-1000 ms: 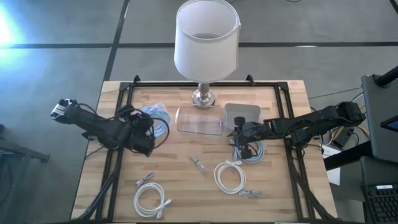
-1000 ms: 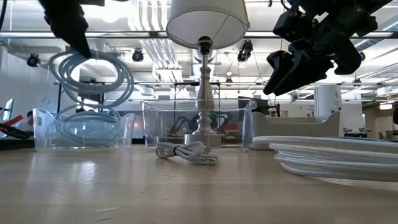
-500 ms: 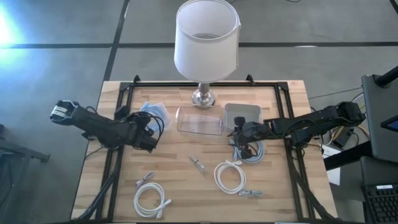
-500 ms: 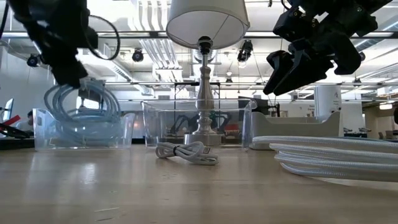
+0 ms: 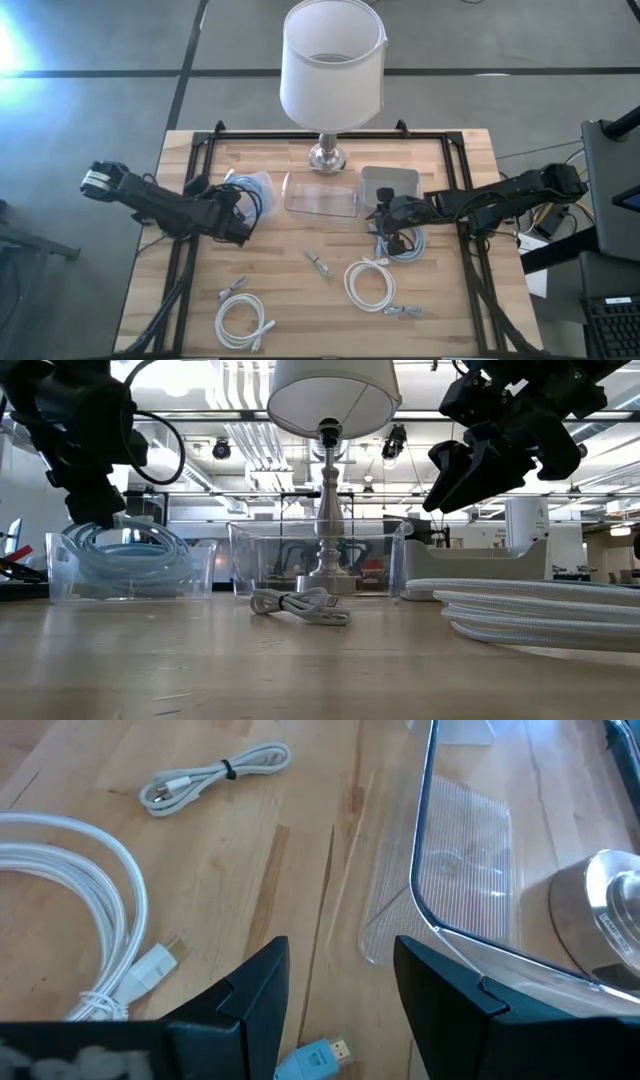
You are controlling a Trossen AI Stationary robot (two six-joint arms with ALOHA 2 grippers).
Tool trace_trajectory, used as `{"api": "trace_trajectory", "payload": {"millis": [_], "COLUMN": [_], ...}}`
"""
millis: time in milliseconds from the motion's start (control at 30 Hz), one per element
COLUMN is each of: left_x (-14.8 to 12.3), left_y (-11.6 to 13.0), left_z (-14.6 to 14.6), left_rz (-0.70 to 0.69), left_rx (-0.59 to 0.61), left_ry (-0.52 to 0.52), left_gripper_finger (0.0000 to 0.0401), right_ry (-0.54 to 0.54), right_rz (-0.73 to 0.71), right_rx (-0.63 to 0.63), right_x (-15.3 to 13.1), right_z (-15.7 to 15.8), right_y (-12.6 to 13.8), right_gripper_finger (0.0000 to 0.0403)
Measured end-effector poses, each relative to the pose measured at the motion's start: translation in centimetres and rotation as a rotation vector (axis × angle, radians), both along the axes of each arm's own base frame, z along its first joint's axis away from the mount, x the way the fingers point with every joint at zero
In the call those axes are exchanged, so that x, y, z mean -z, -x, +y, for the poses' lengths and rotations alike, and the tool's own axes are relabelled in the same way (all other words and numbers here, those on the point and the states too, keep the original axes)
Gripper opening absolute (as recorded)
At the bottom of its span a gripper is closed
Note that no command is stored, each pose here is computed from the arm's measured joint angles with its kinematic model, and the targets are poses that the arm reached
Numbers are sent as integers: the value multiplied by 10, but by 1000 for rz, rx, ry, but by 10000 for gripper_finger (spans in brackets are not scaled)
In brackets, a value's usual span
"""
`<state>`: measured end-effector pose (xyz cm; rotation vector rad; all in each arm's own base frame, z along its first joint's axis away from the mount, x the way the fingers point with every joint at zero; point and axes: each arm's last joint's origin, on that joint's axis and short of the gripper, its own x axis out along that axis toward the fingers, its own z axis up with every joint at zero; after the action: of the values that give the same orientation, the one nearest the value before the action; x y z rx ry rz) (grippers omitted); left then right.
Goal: Pick & Place USB Port
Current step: Put the bottom blue hdmi cable into the white bin, then put the blue hdmi cable into the white bin
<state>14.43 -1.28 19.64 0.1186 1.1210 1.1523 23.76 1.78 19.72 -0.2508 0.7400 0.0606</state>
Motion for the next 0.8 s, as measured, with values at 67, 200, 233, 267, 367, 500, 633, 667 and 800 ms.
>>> {"api": "trace_trajectory", "payload": {"millis": [67,200,233,267,367,500,633,667,800], "left_x": [-3,-13,-16,-19,-30,-47,-63,-67,-76], "left_y": [-2,-9,-10,-12,-18,-27,-39,-43,-63], "left_z": [-1,-3,-3,-4,-5,-7,-9,-9,-14], "left_rz": [-12,-52,-64,-76,-97,-152,-241,-258,-342], "left_rx": [-1,-8,-10,-9,13,52,109,130,249], "left_ry": [5,42,50,53,65,46,-1,-8,-27], "left_gripper_finger": [143,172,178,184,195,196,195,195,193], "right_ry": [0,1,2,3,2,-1,-29,-39,-94], "right_rz": [0,0,0,0,-1,-2,-6,-6,-9], "right_rx": [0,-1,-2,-2,-2,1,25,34,85], "right_x": [0,0,0,0,0,0,0,0,0], "right_z": [0,0,0,0,0,0,0,0,0], "right_y": [0,0,0,0,0,0,0,0,0], "right_gripper_finger": [178,178,178,178,178,178,178,178,178]}}
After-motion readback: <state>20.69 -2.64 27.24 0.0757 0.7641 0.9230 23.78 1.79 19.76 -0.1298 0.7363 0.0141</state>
